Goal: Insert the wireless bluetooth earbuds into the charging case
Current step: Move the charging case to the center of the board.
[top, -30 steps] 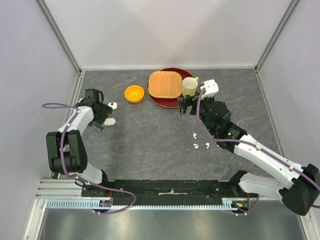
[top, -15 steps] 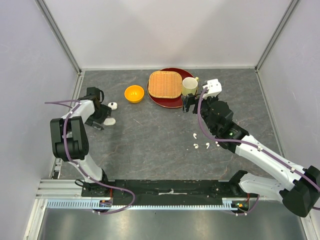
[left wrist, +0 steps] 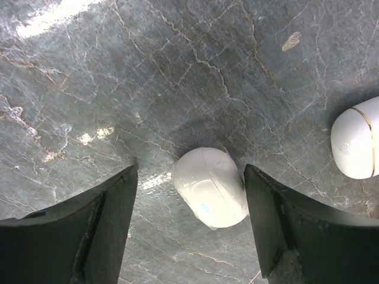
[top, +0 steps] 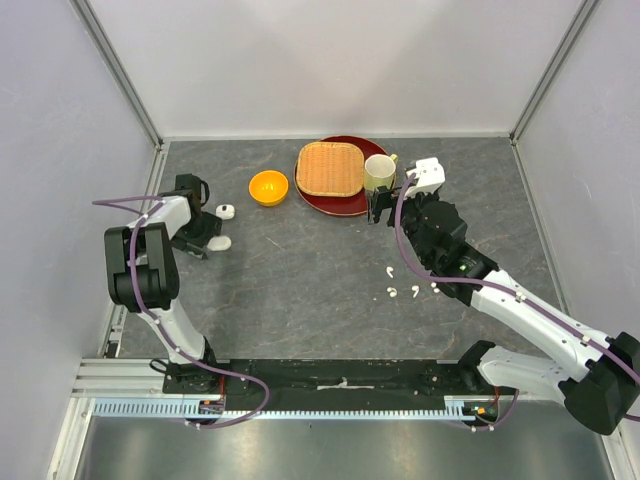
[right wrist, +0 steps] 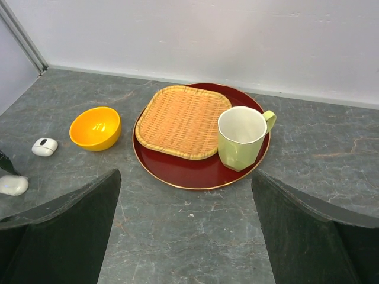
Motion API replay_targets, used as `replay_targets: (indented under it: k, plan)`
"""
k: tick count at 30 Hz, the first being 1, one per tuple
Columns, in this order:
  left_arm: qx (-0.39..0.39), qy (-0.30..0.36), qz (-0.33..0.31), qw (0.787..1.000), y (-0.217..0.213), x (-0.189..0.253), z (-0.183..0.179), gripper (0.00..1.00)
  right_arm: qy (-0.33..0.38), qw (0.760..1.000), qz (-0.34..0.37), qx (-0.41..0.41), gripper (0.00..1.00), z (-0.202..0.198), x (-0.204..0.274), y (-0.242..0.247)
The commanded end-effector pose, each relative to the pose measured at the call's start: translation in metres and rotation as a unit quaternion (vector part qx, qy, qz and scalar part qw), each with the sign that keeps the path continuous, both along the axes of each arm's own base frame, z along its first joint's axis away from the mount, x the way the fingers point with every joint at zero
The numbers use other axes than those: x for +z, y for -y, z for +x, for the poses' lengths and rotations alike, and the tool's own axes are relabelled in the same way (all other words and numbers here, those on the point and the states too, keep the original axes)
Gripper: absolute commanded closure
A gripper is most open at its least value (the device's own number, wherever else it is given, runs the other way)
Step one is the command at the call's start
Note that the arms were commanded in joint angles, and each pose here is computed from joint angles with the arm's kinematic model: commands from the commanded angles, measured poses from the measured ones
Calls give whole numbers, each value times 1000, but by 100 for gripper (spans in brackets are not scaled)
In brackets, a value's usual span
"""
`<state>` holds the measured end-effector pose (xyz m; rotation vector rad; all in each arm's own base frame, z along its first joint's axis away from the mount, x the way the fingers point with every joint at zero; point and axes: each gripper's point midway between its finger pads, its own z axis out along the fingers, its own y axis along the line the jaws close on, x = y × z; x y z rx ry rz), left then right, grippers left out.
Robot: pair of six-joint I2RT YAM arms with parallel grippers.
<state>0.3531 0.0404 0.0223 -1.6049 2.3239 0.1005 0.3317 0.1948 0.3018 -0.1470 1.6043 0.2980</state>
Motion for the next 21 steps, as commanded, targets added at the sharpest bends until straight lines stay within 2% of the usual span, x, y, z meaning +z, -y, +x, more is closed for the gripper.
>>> replay_targets:
  k: [1, 9, 17, 21]
  plan:
    - [29, 10, 10, 999, -7, 3, 6, 24, 8, 1000, 0, -14, 2, 3, 6, 7]
    - [15, 20, 18, 1000, -8, -1, -2, 45, 2, 1000, -2, -14, 2, 7, 2, 4]
    - [-32, 31, 7, 999, 5, -9, -8, 51, -5, 1000, -3, -16, 2, 10, -3, 3]
    - [-75, 47, 5, 996, 33, -6, -10, 51, -11, 1000, 2, -18, 2, 12, -6, 2]
